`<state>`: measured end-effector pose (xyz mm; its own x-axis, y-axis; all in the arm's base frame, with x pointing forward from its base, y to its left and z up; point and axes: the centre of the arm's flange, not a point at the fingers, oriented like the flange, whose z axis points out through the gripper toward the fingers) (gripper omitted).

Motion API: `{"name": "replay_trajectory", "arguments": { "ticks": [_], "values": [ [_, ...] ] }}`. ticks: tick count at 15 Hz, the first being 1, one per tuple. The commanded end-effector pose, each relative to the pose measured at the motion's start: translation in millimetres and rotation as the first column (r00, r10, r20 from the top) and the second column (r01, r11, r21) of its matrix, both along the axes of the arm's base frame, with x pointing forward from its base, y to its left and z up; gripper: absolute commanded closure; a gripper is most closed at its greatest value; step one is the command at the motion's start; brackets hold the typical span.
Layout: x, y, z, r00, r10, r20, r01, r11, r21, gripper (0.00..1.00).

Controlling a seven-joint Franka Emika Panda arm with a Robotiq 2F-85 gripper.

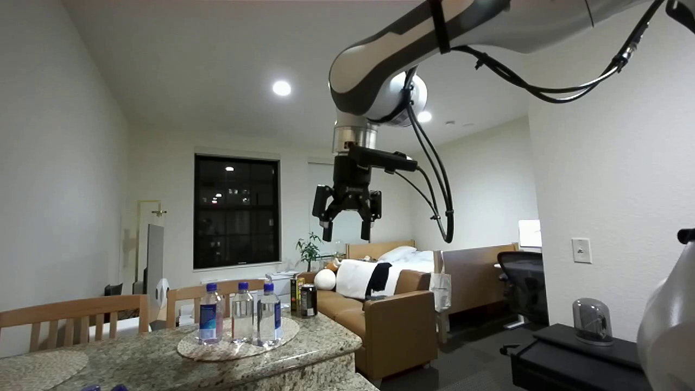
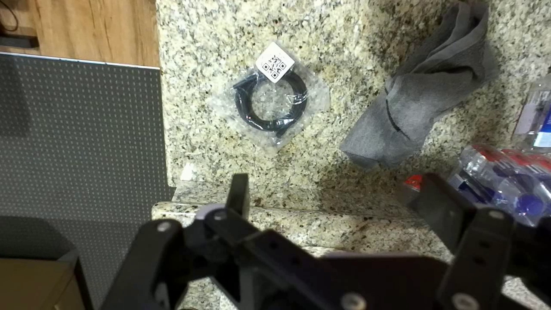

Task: Unfold the cloth on the counter

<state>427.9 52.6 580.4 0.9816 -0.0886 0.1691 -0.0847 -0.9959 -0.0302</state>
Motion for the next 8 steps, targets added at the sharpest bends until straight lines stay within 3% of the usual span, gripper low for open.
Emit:
{"name": "replay_trajectory", "arguments": {
  "ticks": [1, 8],
  "values": [
    [6, 19, -12, 0.999, 0.032, 0.007, -0.032, 0.999, 0.016, 0.00],
    [37, 64, -30, 0.990, 0.138, 0.018, -0.139, 0.990, 0.030, 0.00]
  ]
}}
